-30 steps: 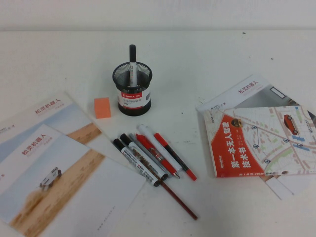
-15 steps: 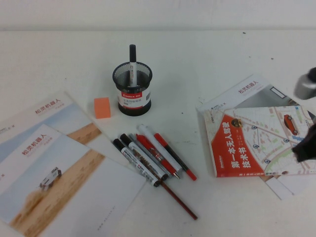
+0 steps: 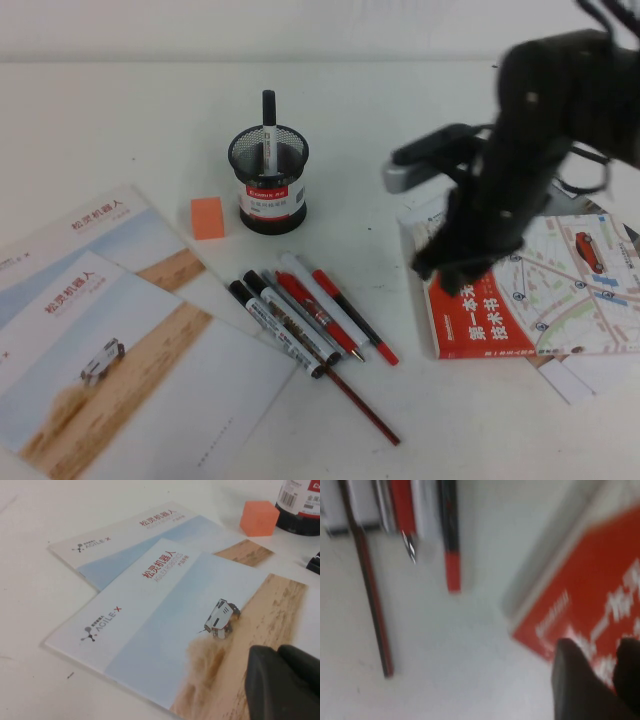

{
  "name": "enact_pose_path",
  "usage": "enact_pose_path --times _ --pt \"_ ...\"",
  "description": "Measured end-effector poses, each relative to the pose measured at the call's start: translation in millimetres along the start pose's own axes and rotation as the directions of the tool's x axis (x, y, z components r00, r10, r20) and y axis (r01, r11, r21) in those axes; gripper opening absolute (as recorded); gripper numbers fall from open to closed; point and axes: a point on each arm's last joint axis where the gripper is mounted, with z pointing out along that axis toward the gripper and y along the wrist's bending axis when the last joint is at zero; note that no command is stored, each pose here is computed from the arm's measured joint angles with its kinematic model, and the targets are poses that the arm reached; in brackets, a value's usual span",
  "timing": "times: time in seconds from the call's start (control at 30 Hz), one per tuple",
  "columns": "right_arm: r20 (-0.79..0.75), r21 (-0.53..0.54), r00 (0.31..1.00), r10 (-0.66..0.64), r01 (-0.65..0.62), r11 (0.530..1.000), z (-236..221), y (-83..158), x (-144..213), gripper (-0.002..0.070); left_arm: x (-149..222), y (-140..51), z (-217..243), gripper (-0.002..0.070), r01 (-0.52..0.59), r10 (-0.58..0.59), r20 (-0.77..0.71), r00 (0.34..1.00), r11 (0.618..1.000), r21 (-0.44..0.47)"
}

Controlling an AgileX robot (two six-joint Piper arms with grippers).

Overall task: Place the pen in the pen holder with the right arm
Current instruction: Pick up the pen on the table

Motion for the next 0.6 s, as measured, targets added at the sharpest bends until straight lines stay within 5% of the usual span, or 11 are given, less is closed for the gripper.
enact_pose_path --times 0.17,0.6 --pt "0.058 0.012 0.997 -0.041 0.04 0.999 6 9 -40 0.0281 0 0.0 0 -0.0001 0.0 0.0 0.0 1.0 1.0 0.0" --pt "0.054 0.038 0.99 -0.131 0.129 0.991 48 34 -83 0.0308 0 0.0 0 -0.0001 0.0 0.0 0.0 1.0 1.0 0.0"
